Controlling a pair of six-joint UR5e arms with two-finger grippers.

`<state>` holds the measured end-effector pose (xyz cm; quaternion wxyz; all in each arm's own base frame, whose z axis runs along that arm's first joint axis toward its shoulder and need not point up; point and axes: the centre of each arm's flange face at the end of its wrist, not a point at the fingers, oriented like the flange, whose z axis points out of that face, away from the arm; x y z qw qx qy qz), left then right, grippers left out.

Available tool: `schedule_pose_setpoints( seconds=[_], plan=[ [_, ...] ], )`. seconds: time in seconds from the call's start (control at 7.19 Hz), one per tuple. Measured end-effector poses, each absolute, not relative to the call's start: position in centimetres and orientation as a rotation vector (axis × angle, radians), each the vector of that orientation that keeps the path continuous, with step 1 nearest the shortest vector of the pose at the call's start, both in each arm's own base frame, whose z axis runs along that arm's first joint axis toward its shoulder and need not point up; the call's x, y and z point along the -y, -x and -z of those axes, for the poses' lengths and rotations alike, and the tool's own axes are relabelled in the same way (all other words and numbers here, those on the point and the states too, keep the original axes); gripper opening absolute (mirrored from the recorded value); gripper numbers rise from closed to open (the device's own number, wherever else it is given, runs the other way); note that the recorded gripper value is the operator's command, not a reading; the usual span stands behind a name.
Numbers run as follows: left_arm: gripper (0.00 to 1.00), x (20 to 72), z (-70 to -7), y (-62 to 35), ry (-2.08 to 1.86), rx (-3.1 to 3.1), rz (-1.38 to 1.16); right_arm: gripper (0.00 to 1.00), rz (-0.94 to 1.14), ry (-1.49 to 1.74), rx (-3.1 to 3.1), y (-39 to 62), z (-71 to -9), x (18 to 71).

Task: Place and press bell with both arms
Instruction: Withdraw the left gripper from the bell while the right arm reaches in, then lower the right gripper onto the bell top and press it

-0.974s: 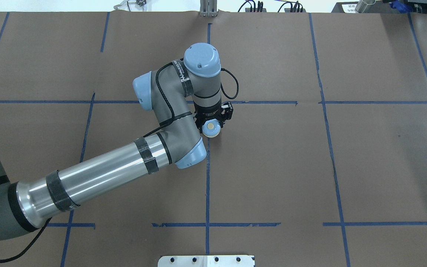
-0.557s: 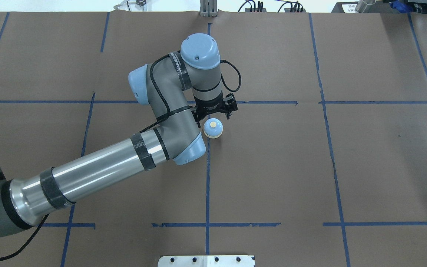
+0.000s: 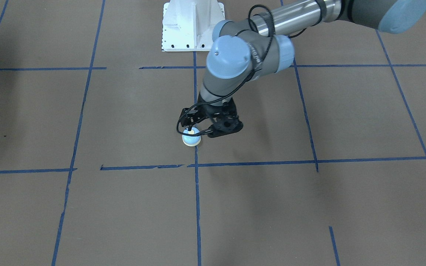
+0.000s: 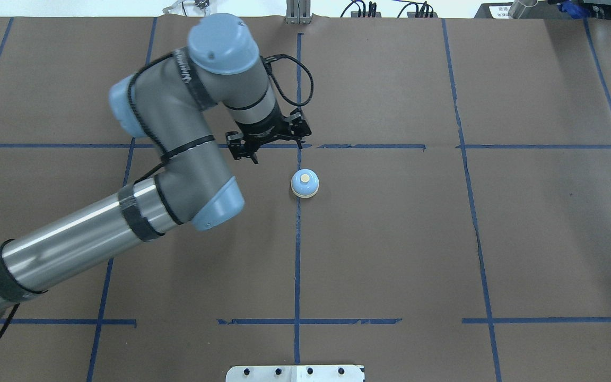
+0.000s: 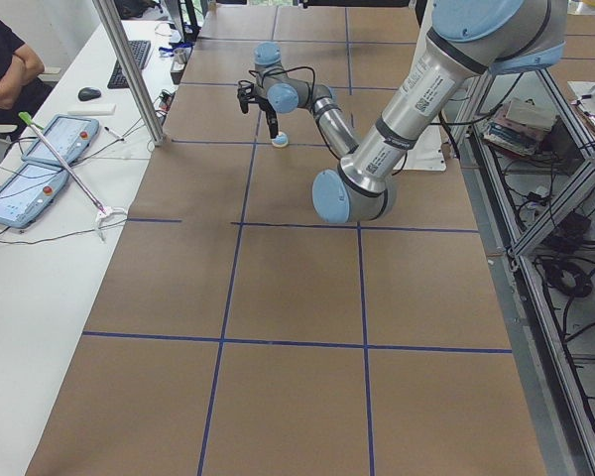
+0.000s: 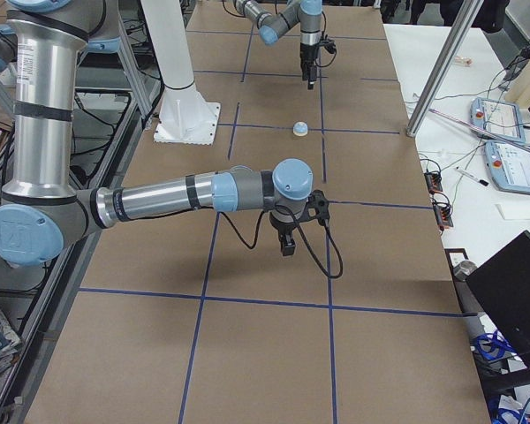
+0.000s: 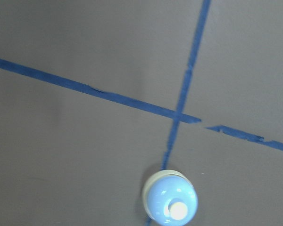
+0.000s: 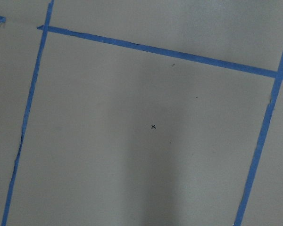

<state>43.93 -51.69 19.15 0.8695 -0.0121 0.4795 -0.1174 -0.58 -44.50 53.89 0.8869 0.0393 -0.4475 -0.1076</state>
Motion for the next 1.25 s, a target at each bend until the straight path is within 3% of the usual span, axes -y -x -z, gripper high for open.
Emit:
schedule_pose_setpoints(
  seconds=[0.56,0.7,0.97,1.11,1.25],
  plan=[
    [1.00,45.9,-32.4,-27.7,-0.126,-0.913,0.044,0.99,0.070,-0.027,0.991,11.8,-38.4,49.3],
    [1.00,44.5,-34.0,-25.5,-0.134,-0.894,0.027,0.94,0.023,-0.007,0.998,16.7,-33.2,50.0],
    [1.00,42.6,-35.4,-23.1,-0.136,-0.875,0.026,0.22,-0.102,0.008,0.965,28.8,-24.1,48.3],
    [1.00,42.1,-35.6,-22.5,-0.135,-0.872,0.029,0.02,-0.163,0.008,0.940,34.4,-21.6,46.6],
    [1.00,41.8,-35.8,-22.1,-0.135,-0.870,0.031,0.00,-0.204,0.009,0.911,39.8,-19.9,45.7]
  ],
)
